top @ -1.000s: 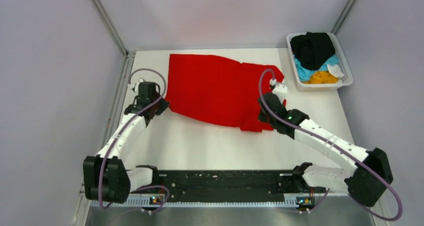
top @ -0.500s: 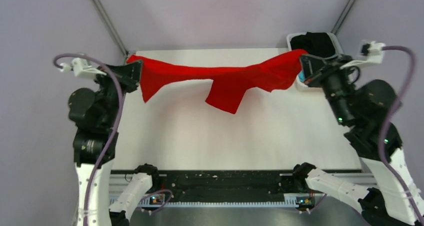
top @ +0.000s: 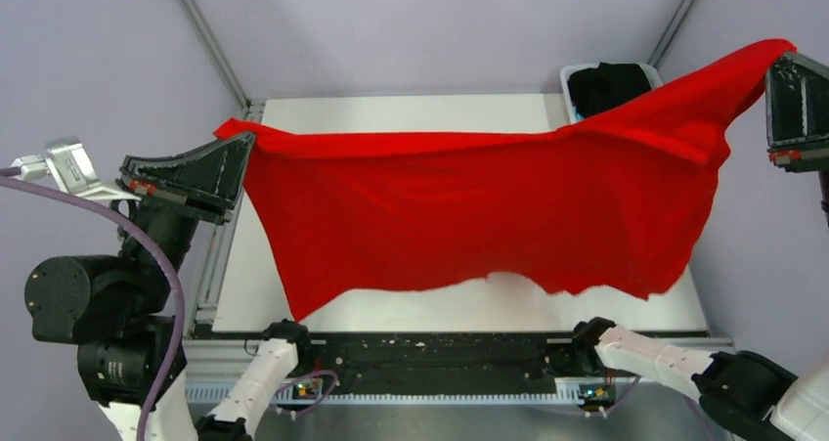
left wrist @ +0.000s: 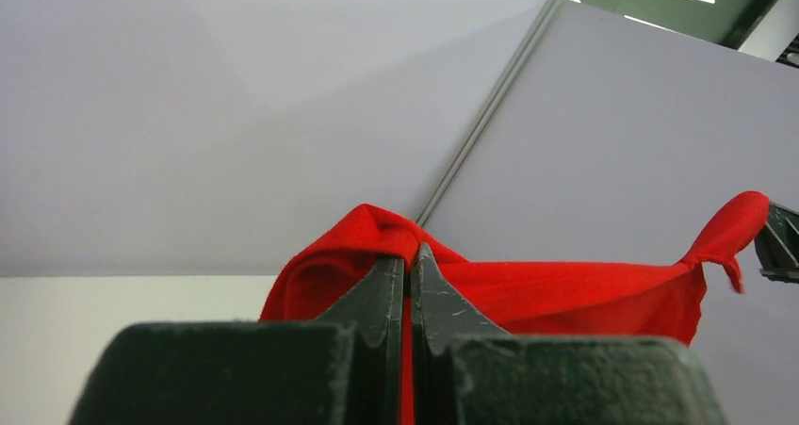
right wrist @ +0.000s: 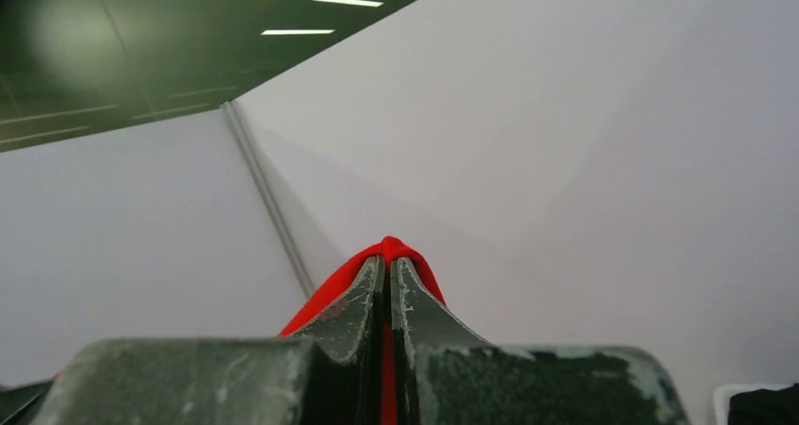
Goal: Fold and stack the t-shirts
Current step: Flatten out the tshirt
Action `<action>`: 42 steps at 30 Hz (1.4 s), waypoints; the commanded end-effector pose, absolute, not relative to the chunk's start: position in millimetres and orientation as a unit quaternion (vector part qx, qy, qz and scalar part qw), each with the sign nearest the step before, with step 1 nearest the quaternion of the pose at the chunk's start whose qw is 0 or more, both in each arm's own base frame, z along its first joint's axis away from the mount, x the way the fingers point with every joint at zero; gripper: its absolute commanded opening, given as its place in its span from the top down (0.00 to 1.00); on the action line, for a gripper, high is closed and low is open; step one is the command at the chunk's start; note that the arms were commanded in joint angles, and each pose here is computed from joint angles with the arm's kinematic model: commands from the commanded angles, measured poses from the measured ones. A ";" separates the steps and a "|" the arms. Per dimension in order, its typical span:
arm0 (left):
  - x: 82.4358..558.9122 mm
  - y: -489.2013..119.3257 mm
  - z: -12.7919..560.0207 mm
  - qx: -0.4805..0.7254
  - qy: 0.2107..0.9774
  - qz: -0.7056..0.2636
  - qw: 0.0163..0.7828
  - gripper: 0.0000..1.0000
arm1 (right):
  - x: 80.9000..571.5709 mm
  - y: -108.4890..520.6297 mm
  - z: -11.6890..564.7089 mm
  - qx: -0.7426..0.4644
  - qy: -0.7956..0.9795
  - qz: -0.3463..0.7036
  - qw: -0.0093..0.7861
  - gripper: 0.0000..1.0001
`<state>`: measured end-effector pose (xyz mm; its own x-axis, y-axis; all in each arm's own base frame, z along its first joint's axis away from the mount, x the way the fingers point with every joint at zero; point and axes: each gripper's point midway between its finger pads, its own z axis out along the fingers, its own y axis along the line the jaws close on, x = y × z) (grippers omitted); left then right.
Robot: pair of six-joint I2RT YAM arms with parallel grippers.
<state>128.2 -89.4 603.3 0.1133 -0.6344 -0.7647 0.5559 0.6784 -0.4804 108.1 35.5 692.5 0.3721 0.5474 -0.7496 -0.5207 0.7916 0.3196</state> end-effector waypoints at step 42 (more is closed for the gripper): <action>421.3 -132.0 90.9 -0.215 0.891 -0.243 0.316 0.01 | 416.4 197.9 102.3 0.055 0.880 0.203 0.427 0.01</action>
